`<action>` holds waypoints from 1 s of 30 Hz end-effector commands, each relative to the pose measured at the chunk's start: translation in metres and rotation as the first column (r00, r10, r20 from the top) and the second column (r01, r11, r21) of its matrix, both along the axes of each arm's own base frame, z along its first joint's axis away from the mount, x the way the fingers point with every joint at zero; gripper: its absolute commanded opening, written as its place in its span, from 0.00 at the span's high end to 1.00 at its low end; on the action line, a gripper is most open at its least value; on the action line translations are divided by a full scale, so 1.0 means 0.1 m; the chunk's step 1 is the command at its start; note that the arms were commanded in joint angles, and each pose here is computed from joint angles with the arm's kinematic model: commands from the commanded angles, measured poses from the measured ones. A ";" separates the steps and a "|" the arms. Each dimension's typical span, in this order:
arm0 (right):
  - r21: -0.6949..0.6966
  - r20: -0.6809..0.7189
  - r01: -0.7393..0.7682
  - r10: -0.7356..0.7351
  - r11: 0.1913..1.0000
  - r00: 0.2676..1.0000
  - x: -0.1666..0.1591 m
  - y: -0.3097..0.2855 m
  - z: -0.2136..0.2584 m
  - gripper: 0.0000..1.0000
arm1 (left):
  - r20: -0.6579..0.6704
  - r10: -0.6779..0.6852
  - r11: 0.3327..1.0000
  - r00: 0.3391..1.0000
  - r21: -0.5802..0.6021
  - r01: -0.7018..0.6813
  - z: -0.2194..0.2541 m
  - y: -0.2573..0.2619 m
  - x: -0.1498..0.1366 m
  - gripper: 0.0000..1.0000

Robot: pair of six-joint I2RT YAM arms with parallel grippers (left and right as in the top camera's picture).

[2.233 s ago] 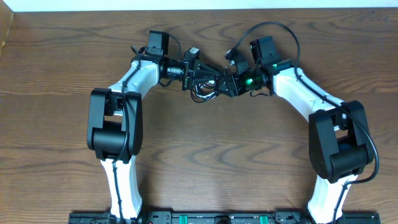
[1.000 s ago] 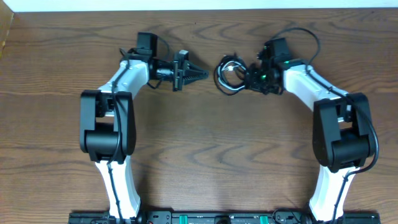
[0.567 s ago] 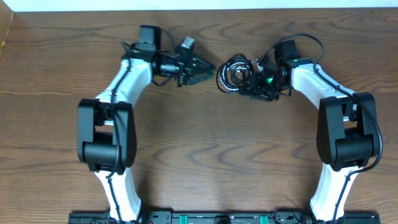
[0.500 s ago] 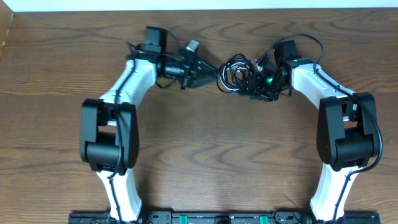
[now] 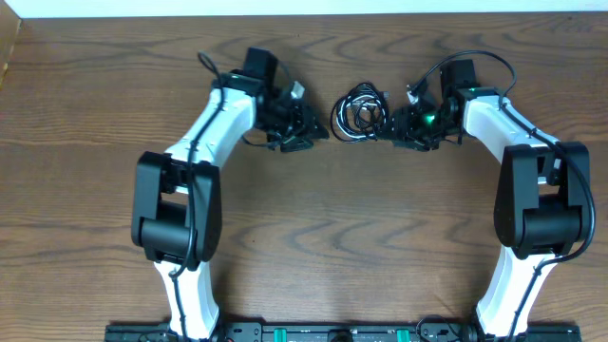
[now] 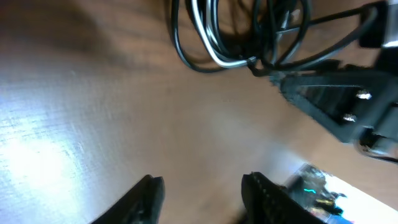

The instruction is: Untangle cables

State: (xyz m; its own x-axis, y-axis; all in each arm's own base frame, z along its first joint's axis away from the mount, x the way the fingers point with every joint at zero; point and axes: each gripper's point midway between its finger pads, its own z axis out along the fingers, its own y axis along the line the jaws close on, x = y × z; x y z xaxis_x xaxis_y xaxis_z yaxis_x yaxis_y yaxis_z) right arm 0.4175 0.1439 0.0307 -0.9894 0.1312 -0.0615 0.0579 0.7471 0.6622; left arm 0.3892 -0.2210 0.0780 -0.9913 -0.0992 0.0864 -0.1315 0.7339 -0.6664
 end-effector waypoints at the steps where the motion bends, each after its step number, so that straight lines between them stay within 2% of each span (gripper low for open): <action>1: -0.014 0.066 -0.020 0.021 1.000 0.998 0.07 0.01 0.09 0.52 | 0.135 -0.049 0.992 0.990 0.125 0.033 0.00 -0.11 0.11 0.50; 6: -0.009 0.150 -0.038 0.039 0.999 0.988 0.21 0.11 0.15 0.58 | 0.195 -0.096 0.989 0.976 0.132 0.071 0.01 -0.36 0.11 0.50; 11: -0.059 0.196 -0.042 0.053 0.997 0.979 0.28 0.18 0.13 0.62 | 0.163 -0.061 0.985 0.985 0.170 0.033 -0.13 -0.37 0.10 0.51; 15: -0.221 0.215 -0.012 0.061 0.975 0.975 0.31 0.15 -0.02 0.63 | 0.182 -0.068 0.987 0.981 0.156 0.040 -0.20 -0.45 0.16 0.51; 18: -0.291 0.225 -0.002 0.070 0.957 0.972 0.32 0.15 -0.07 0.64 | 0.216 -0.068 0.990 0.974 0.133 0.040 -0.16 -0.50 0.22 0.51; 26: -0.318 0.246 -0.017 0.099 0.948 0.964 0.31 0.27 -0.07 0.73 | 0.241 -0.092 0.990 0.966 0.122 0.064 -0.15 -0.64 0.19 0.51; 30: -0.318 0.244 -0.018 0.100 0.948 0.965 0.31 0.27 -0.07 0.79 | 0.243 -0.092 0.986 0.966 0.158 0.054 -0.21 -0.62 0.18 0.56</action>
State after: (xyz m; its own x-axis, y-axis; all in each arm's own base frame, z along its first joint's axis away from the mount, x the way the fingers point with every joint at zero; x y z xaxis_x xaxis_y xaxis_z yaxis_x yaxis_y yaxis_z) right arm 0.4454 0.1753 0.0177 -0.9492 0.0133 -0.3143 -0.1249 0.9010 0.4155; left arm 0.4062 -0.2831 0.0666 -0.9845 -0.0136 -0.1746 0.0922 0.8074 -0.5828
